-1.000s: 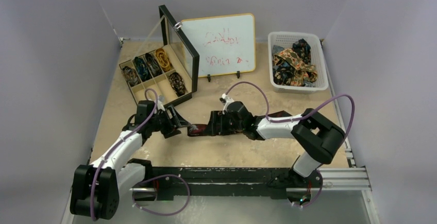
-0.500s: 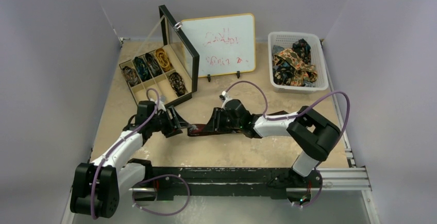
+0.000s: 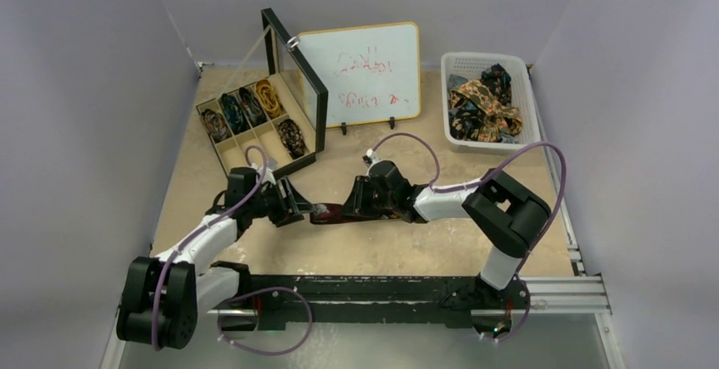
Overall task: Roll the ties
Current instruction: Roll the tie at the center of the board.
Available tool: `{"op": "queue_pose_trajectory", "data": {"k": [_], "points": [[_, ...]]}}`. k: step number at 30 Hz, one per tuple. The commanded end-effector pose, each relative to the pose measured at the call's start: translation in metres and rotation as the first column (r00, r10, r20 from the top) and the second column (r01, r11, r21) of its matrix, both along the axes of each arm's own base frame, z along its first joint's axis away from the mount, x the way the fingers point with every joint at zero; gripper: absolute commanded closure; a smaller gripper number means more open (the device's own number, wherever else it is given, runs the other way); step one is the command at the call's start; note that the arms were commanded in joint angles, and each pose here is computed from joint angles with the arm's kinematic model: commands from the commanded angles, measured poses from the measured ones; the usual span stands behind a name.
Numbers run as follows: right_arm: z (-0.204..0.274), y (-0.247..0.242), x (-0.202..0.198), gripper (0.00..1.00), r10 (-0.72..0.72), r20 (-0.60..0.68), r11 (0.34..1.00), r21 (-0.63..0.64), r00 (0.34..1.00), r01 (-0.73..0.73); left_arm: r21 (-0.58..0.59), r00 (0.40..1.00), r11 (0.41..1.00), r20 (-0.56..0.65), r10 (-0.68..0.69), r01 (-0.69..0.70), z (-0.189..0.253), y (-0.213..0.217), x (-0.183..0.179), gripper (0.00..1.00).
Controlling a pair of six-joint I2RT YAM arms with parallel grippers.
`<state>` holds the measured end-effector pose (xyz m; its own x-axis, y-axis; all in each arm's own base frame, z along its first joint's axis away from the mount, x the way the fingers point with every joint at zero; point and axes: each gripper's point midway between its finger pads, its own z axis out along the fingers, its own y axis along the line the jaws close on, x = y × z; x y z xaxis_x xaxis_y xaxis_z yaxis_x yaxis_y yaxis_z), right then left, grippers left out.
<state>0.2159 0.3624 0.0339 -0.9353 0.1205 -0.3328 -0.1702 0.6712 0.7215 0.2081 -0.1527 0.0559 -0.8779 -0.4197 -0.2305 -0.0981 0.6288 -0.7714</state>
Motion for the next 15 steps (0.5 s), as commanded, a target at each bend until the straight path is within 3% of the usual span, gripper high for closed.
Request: {"op": "queue_pose_trajectory", "data": {"k": [1,15], "points": [[0.004,0.005,0.009,0.77,0.009,0.018,1.0,0.015,1.0,-0.01,-0.034,0.994,0.998,0.096,-0.047,0.05,0.007,-0.006,0.009,0.45],[-0.013,0.004,0.006,0.8,0.027,-0.034,0.999,0.024,0.999,-0.026,-0.112,0.988,0.987,0.116,-0.104,0.117,-0.004,-0.017,0.006,0.47]]}}
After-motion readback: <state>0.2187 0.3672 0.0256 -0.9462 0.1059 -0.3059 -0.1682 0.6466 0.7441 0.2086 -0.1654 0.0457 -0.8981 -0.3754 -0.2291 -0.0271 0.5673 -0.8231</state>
